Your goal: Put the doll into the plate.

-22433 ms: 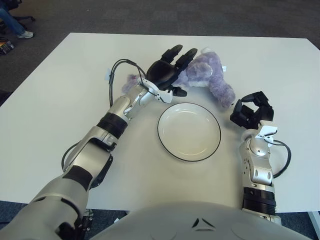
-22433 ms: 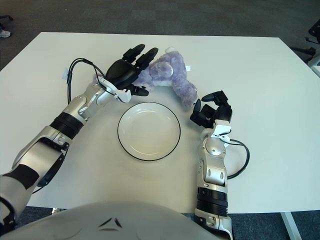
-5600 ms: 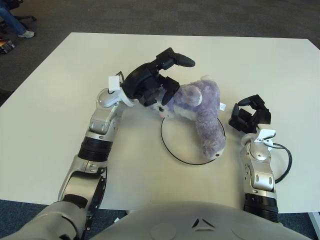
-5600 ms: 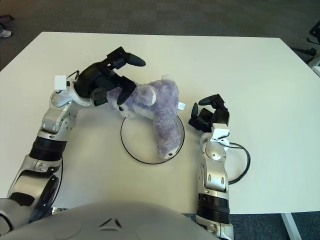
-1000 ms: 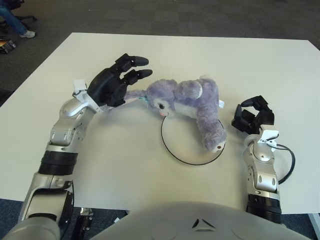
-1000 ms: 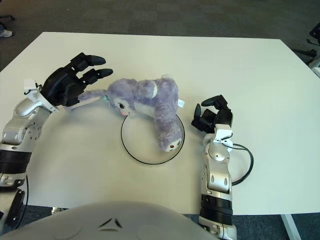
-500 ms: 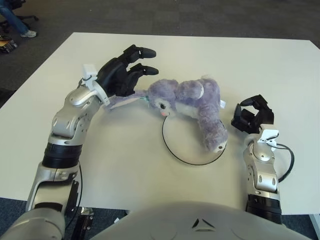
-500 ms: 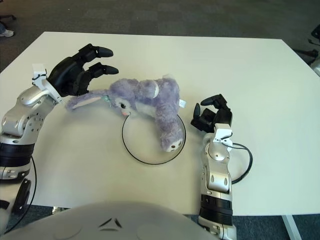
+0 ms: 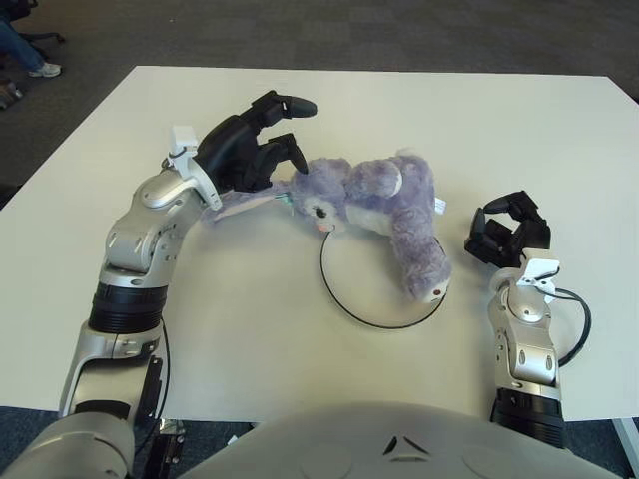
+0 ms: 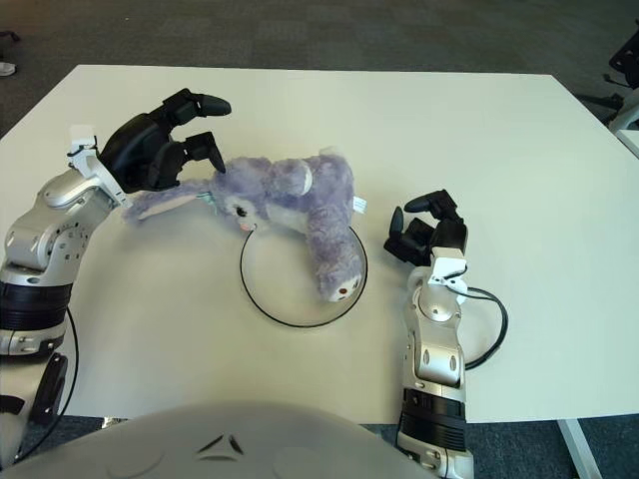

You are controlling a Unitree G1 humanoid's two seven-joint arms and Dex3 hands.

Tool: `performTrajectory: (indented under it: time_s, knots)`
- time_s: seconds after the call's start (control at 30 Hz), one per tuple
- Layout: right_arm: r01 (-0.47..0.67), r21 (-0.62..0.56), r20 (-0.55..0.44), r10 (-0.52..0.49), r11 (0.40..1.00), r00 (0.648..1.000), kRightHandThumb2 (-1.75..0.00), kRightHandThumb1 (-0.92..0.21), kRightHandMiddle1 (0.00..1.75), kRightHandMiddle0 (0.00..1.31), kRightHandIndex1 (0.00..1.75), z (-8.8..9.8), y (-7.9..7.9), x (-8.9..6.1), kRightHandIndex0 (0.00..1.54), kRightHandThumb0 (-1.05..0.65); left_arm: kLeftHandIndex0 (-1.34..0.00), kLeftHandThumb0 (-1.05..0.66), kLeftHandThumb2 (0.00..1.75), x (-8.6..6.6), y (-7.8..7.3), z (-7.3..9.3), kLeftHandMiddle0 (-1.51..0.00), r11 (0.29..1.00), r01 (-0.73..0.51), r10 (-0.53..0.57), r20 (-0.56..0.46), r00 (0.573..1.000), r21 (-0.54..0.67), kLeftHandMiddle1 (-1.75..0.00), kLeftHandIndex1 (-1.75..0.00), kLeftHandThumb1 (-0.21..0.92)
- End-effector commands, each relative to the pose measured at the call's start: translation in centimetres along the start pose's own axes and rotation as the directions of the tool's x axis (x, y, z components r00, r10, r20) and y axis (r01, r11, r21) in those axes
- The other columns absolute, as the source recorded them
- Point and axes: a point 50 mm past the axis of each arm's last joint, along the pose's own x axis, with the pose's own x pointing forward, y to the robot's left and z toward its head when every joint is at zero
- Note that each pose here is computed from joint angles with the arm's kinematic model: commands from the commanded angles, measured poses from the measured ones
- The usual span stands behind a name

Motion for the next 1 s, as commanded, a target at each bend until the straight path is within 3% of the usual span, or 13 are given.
performTrajectory:
  time_s: [0.0, 0.13, 0.17, 0.2, 0.23, 0.27, 0.33, 0.47, 0.97]
  knots:
    - [0.008, -0.005, 0.009, -0.007, 1.000, 1.000, -1.24, -0.38, 1.75, 0.56, 1.75, 0.3, -0.1, 0.0, 1.14, -0.46, -0.02, -0.70, 0.79, 0.1, 0.1, 0.3, -0.55, 1.000, 0.000, 0.000, 0.002, 1.000, 0.011, -1.75, -1.19, 0.57]
    - [0.007, -0.005, 0.009, -0.007, 1.000, 1.000, -1.24, -0.38, 1.75, 0.56, 1.75, 0.3, -0.1, 0.0, 1.14, -0.46, -0.02, -0.70, 0.79, 0.1, 0.1, 0.3, -0.55, 1.000, 0.000, 0.000, 0.002, 1.000, 0.011, -1.75, -1.19, 0.57]
    - [0.007, -0.005, 0.006, -0.007, 1.000, 1.000, -1.24, -0.38, 1.75, 0.56, 1.75, 0.3, -0.2, 0.0, 1.14, -0.46, -0.02, -0.70, 0.79, -1.4, 2.6, 1.2, -0.55, 0.873, -0.165, 0.156, 0.057, 0.986, 0.459, -1.75, -1.19, 0.57]
    - [0.007, -0.005, 0.004, -0.007, 1.000, 1.000, -1.24, -0.38, 1.75, 0.57, 1.75, 0.2, -0.2, 0.0, 1.15, -0.46, -0.02, -0.83, 0.71, -2.3, 3.0, 1.7, -0.37, 0.656, -0.163, 0.135, 0.098, 0.986, 0.737, -1.34, -0.95, 0.68]
    - [0.008, -0.004, 0.004, -0.008, 1.000, 1.000, -1.24, -0.38, 1.75, 0.57, 1.75, 0.2, -0.2, 0.0, 1.15, -0.46, -0.01, -0.87, 0.66, -2.0, 2.3, 1.6, -0.33, 0.478, -0.098, 0.061, 0.078, 0.995, 0.873, -1.16, -0.86, 0.73]
    - [0.008, -0.003, 0.004, -0.008, 1.000, 1.000, -1.25, -0.37, 1.75, 0.57, 1.75, 0.2, -0.2, 0.0, 1.15, -0.46, -0.01, -0.93, 0.60, -1.6, 1.8, 1.3, -0.28, 0.381, -0.055, 0.012, 0.055, 0.998, 0.923, -0.86, -0.72, 0.80]
    - [0.008, -0.001, 0.006, -0.008, 1.000, 1.000, -1.25, -0.37, 1.75, 0.57, 1.75, 0.2, -0.3, 0.0, 1.16, -0.46, 0.00, -1.00, 0.55, -0.3, 1.3, 1.1, -0.23, 0.369, -0.041, 0.003, 0.043, 0.999, 0.928, -0.52, -0.56, 0.87]
    - [0.009, -0.002, 0.008, -0.009, 1.000, 1.000, -1.26, -0.36, 1.75, 0.58, 1.75, 0.2, -0.3, 0.0, 1.17, -0.47, 0.00, -1.04, 0.51, 0.7, 1.0, 0.6, -0.20, 0.353, -0.028, -0.019, 0.037, 0.999, 0.935, -0.32, -0.48, 0.91]
    - [0.022, 0.016, 0.010, -0.022, 1.000, 1.000, -1.20, -0.41, 1.75, 0.54, 1.75, 0.3, -0.2, -0.1, 1.15, -0.45, 0.00, -1.04, 0.39, 0.9, 1.5, -0.8, -0.16, 0.339, -0.146, -0.029, 0.165, 0.986, 0.930, -0.16, -0.42, 0.92]
